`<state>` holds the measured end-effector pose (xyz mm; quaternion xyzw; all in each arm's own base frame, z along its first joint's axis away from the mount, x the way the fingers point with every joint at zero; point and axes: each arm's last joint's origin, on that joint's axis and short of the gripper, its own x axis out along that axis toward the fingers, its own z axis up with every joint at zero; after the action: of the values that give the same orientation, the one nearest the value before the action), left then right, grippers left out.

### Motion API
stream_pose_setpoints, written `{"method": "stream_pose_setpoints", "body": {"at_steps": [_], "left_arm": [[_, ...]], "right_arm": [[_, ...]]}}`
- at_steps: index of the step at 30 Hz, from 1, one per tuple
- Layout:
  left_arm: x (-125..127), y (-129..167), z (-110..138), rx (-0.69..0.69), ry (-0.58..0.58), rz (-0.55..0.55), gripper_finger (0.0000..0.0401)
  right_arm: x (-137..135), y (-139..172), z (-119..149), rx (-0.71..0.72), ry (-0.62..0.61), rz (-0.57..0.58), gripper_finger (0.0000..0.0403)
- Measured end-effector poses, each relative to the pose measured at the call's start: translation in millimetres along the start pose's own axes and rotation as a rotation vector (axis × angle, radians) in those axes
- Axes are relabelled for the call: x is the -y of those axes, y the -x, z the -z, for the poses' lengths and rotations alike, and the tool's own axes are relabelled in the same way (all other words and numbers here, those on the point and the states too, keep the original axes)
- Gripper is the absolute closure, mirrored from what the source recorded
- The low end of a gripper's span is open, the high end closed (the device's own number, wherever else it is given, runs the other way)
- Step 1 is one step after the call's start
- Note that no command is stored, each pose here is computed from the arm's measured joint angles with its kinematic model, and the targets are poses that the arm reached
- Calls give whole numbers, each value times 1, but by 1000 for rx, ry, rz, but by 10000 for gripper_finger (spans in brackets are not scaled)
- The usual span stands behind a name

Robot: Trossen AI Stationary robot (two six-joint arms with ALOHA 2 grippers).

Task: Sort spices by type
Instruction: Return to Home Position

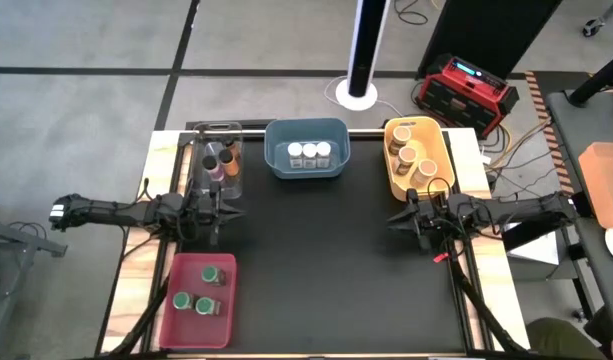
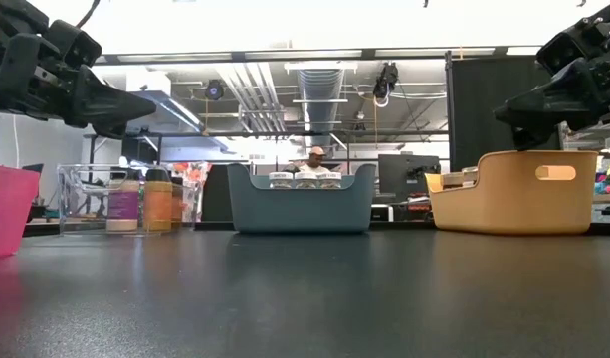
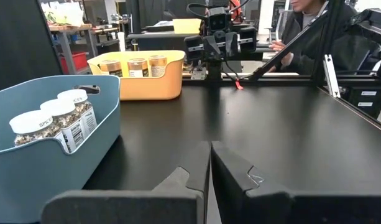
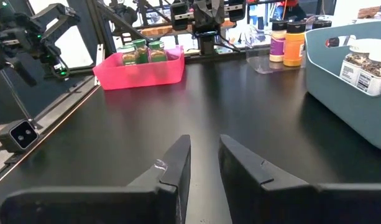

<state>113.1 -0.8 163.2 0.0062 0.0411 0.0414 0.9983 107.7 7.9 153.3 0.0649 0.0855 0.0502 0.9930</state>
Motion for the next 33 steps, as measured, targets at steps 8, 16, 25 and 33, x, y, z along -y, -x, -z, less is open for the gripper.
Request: {"method": "stream_pose_setpoints", "body": {"at_steps": [8, 16, 25, 33], "left_arm": [[0, 0, 0, 0, 0, 0, 401], [0, 0, 0, 0, 0, 0, 401], [0, 0, 0, 0, 0, 0, 401], [0, 0, 0, 0, 0, 0, 401]], "right_arm": [[0, 0, 0, 0, 0, 0, 335], [0, 0, 0, 1, 0, 0, 317], [0, 0, 0, 1, 0, 0, 305], [0, 0, 0, 1, 0, 0, 323]]}}
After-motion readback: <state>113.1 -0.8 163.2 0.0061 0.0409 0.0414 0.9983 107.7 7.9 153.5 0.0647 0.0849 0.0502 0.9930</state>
